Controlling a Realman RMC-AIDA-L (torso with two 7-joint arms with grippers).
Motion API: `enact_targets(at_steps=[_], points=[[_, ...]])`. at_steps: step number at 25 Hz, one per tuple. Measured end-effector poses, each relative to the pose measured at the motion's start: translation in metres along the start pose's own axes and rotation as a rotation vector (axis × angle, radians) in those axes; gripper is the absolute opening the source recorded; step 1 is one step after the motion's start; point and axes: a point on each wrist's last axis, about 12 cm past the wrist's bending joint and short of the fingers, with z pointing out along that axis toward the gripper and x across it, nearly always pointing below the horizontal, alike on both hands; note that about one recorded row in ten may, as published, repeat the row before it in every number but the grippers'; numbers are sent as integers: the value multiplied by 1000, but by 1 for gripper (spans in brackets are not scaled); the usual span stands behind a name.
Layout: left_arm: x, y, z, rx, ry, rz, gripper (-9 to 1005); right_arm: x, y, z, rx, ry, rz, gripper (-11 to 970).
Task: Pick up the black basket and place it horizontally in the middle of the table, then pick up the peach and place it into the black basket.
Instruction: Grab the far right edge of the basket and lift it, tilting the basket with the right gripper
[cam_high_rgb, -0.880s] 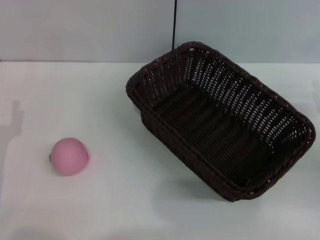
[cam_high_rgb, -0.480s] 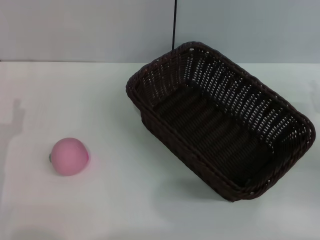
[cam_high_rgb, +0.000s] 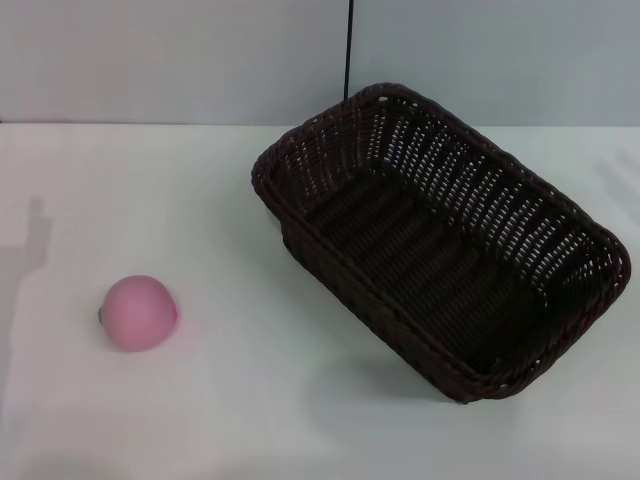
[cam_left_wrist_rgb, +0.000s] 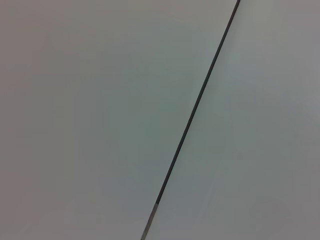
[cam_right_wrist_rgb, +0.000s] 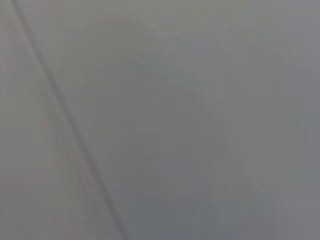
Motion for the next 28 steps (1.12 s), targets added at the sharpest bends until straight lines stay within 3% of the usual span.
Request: enact_targets(at_steps=[3,6,9,12,17,23,28], points=[[0,0,0,-3,1,0,689,-19,5,1,-31,80,-11,377],[2,-1,0,-6,10,-5,689,-56,16,13,-110,271,-23,377],[3,-2,0,-8,14,-13,689,-71,18,22,-124,378,-15,475],[3,-2,0,-8,14,-13,689,-95,19,43,-102,610,-1,572],[4,-2,-2,-6,19,-12,688,-105,25,64,-94,746,-35,779],[4,-1,-6,-14,24,-13,688,-105,34,84,-71,886,-59,820],[6,-1,-7,-23,39,-22,688,-93,36,94,-60,985,-62,819]])
